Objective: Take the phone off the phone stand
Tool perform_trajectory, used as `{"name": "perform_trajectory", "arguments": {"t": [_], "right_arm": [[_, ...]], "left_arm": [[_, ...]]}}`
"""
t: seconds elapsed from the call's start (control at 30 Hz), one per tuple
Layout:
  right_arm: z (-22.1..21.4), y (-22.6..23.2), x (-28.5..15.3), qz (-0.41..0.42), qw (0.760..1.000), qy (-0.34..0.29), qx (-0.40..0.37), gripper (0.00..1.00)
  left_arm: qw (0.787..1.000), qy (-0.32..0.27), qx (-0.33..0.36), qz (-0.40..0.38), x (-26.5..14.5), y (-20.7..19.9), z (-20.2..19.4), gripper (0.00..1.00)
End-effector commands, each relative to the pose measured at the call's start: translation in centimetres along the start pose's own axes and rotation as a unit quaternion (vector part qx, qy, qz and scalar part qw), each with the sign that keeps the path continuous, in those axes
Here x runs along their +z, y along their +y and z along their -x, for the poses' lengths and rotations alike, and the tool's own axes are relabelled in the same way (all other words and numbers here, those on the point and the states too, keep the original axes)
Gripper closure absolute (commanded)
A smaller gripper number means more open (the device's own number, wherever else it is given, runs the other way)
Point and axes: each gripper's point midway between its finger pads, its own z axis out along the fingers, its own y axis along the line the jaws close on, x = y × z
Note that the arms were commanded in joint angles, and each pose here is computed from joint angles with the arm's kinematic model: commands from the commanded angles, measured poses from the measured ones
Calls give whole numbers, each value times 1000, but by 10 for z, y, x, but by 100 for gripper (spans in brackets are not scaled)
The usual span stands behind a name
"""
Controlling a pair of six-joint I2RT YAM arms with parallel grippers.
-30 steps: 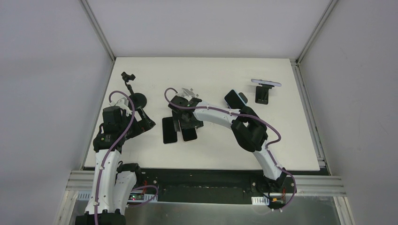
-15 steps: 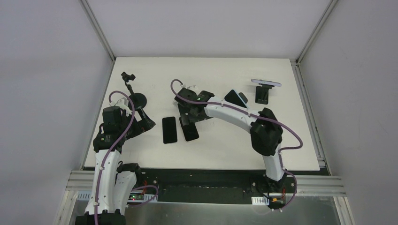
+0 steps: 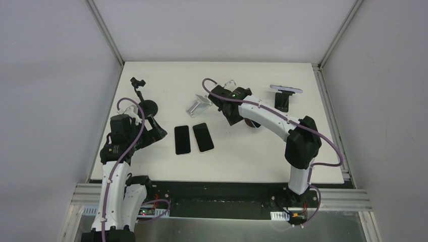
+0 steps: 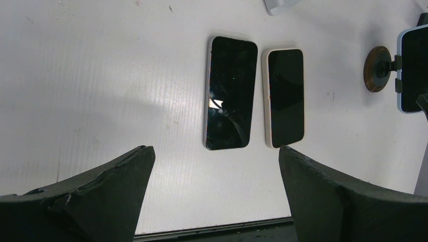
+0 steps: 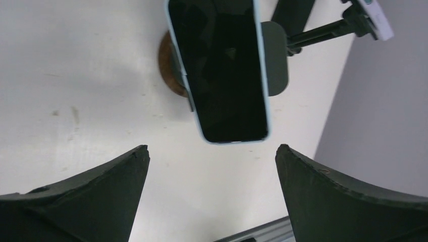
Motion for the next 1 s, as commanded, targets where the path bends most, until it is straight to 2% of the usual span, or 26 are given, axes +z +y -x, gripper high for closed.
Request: {"name": "perform_trajectory", "arguments": {"t": [0.0, 0.37, 0.97], "right_arm": [[-11, -42, 6, -104, 990, 15, -93, 1], [-30, -47, 31, -146, 979, 50, -133, 1], [-48, -31, 66, -126, 981, 46, -138, 1]], "left_arm": [[1000, -10, 2, -11, -5, -8, 6, 0], [1000, -11, 3, -12, -6, -8, 6, 0], [1000, -12, 3, -10, -6, -7, 7, 0]]}}
